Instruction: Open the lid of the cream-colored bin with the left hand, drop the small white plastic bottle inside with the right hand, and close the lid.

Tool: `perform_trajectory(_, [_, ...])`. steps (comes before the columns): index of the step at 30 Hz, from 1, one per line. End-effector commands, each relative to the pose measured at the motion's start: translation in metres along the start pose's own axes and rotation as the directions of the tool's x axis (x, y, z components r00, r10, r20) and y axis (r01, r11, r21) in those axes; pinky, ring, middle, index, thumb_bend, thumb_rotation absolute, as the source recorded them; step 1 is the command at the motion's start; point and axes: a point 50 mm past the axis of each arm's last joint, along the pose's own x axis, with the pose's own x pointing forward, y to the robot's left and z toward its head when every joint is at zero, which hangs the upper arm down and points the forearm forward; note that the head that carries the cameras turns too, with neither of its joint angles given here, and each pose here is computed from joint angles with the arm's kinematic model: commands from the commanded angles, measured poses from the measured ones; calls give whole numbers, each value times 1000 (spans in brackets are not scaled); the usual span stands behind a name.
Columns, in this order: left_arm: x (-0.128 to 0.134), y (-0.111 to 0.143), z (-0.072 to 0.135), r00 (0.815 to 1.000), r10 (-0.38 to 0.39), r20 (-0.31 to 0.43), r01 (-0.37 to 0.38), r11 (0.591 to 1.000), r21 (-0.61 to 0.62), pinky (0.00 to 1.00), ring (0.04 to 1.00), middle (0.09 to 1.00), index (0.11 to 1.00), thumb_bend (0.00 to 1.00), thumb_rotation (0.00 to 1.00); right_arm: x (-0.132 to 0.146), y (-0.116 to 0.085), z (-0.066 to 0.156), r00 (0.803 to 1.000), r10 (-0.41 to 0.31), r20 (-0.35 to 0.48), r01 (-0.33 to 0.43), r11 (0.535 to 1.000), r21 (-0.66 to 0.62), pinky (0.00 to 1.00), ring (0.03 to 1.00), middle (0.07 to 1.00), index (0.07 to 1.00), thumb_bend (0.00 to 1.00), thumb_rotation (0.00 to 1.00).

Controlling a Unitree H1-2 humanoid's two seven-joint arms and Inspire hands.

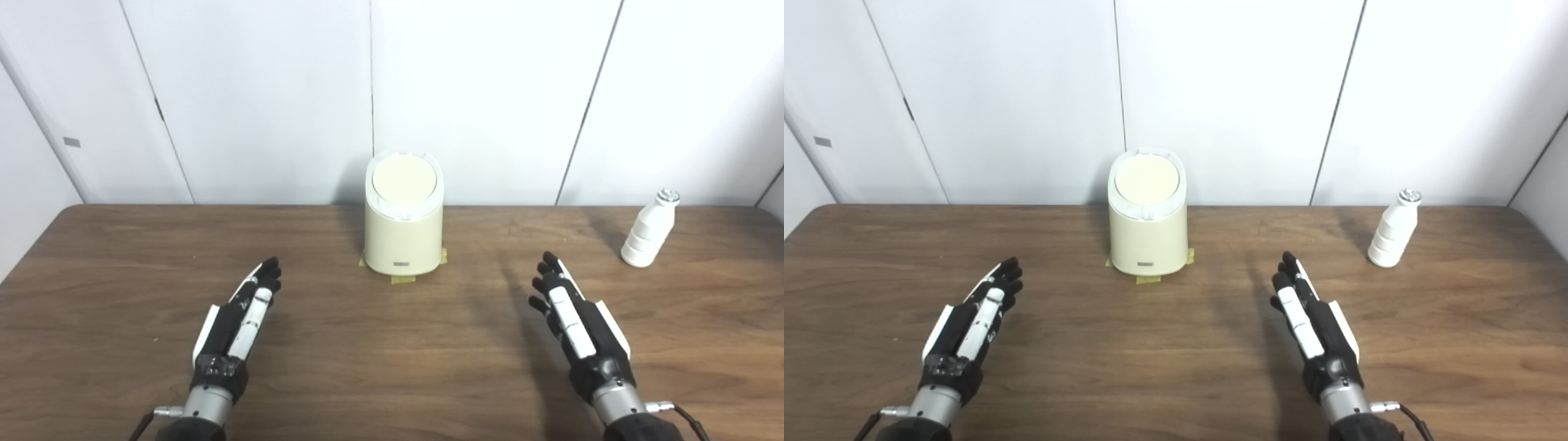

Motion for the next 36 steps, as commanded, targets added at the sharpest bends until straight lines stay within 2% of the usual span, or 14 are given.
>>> perform_trajectory(1, [8,0,18,997,-10,71,9,1000,24,1000,957,940,947,362,780,6,1,18,997,0,82,2,1000,-27,913,956,974,988,616,884])
perform_trajectory(10, [9,0,18,997,-18,75,16,999,33,1000,974,939,948,329,792,5,2,21,996,2,85,2,999,-44,964,961,971,991,564,907])
perform_trajectory(24, [2,-5,22,997,-22,71,20,999,38,1000,971,940,942,348,778,-1,-2,22,997,2,83,2,999,-47,939,956,967,986,593,892])
perform_trajectory(28, [-5,-7,27,997,-17,71,14,999,51,1000,974,939,950,402,667,-7,-9,18,997,2,75,1,999,-40,943,962,969,986,606,894])
perform_trajectory(29, [-6,-8,29,997,-12,74,8,999,46,1000,975,937,952,429,587,-8,-10,16,997,1,72,2,999,-36,951,961,967,983,600,879])
perform_trajectory(32, [-9,-13,34,996,18,85,-20,1000,19,960,961,929,953,524,449,-12,-15,11,998,-5,62,7,999,-36,951,958,963,978,605,865])
perform_trajectory(34, [-7,-18,38,995,39,91,-43,998,42,940,945,916,951,569,406,-14,-18,8,999,-9,50,10,1000,-30,953,956,961,975,605,854])
perform_trajectory(36, [-4,-22,43,993,55,106,-63,995,77,976,942,906,948,604,386,-15,-20,5,999,-12,41,13,1000,-27,946,953,960,979,588,859])
